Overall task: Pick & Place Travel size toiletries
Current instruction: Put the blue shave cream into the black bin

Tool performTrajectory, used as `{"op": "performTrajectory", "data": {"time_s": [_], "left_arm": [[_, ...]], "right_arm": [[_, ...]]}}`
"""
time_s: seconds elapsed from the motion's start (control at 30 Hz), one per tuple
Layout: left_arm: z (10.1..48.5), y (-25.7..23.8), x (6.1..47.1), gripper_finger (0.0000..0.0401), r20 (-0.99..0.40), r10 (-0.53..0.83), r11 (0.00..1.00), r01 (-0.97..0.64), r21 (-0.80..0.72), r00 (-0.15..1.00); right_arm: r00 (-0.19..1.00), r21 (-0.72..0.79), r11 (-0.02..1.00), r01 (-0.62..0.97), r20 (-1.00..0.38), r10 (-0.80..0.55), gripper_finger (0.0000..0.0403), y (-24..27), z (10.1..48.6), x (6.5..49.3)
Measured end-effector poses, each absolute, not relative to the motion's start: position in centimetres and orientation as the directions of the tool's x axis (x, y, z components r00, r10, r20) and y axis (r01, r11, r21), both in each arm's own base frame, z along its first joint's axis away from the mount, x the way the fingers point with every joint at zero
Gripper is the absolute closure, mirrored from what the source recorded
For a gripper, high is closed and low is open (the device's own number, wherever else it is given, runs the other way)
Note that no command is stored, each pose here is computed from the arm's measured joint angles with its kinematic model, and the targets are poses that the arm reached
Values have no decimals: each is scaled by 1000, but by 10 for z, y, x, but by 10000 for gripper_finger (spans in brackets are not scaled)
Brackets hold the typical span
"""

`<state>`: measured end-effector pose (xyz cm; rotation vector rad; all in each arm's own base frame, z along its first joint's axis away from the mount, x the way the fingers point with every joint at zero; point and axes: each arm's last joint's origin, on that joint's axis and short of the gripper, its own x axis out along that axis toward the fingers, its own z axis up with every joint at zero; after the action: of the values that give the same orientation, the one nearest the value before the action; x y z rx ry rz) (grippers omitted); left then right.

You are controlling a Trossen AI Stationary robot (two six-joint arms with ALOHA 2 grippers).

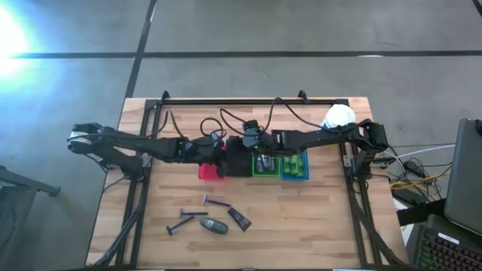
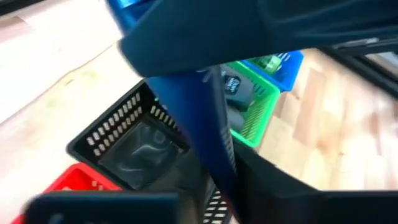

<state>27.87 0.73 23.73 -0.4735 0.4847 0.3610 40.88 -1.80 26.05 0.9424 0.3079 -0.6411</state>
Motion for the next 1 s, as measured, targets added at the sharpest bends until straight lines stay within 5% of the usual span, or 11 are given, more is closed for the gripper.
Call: {"op": "performTrajectory", "data": {"time_s": [0.13,0.47,0.67,1.0], "left_arm": [[236,8,278,390,-526,233,837,-444,-320,818],[224,8,272,396,-587,232,743,-531,-407,775],[212,3,273,397,-545,83,601,-478,-641,834],[201,5,304,396,-561,53,496,-510,-703,826]], "right_arm": [[774,655,414,633,-513,-371,251,-17,260,408],[683,572,375,730,-586,-436,196,-17,272,386],[561,480,295,826,-653,-509,153,-19,287,355],[572,480,314,819,-647,-504,112,-15,305,339]]}}
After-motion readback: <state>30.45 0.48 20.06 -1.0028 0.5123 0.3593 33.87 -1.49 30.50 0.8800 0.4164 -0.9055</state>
